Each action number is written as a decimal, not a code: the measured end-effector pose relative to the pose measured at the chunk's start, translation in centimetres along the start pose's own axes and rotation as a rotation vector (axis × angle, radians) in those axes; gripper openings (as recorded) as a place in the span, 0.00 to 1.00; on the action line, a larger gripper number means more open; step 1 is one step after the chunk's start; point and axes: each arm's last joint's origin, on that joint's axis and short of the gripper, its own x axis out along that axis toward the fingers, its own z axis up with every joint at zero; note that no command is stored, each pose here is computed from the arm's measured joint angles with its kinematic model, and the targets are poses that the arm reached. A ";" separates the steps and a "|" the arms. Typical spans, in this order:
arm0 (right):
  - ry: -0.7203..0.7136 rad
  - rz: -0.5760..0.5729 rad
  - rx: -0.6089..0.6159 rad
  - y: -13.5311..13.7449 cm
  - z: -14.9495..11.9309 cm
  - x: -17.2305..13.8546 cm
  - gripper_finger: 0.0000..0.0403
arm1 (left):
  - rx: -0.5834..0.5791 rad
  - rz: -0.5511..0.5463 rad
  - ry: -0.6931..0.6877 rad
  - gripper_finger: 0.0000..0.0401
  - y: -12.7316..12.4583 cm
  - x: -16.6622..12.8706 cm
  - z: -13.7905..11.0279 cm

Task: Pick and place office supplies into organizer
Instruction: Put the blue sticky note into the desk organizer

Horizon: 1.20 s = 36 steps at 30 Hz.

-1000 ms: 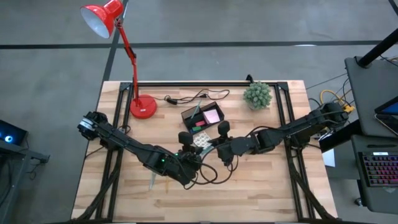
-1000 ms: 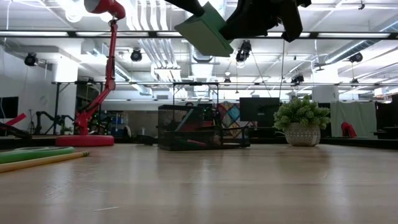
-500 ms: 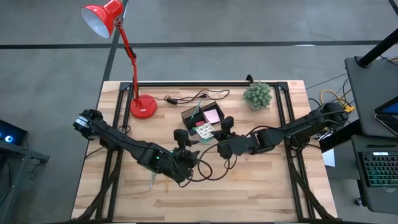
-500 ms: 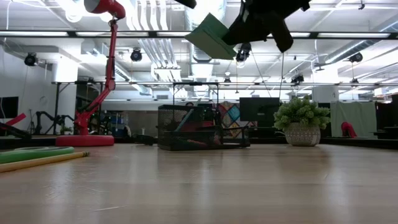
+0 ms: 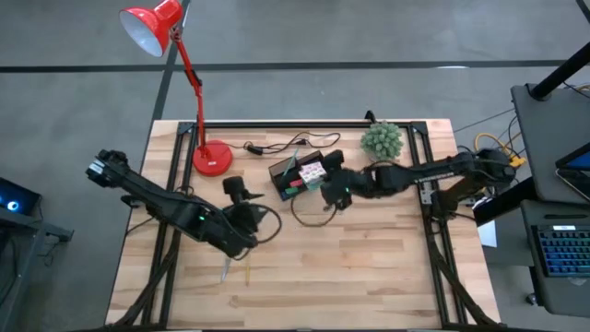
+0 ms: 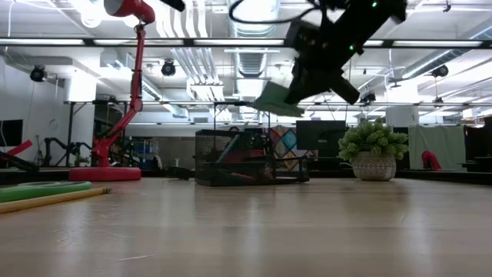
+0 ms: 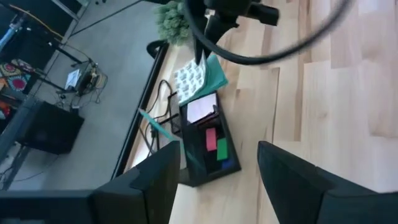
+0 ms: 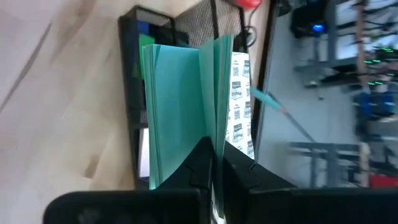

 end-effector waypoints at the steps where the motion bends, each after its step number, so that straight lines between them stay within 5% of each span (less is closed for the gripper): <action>1: -0.003 0.019 0.001 -0.4 -0.5 0.4 0.02 | -0.011 -0.001 -0.002 0.50 0.3 -0.2 -0.3; 15: -0.006 0.181 0.047 -3.9 -6.0 3.2 0.02 | -0.106 -0.008 -0.031 0.50 3.3 -1.9 -4.0; 36: 0.117 0.197 -0.005 -2.7 -6.3 9.9 0.02 | -0.096 0.027 -0.034 0.50 3.5 -1.8 -5.0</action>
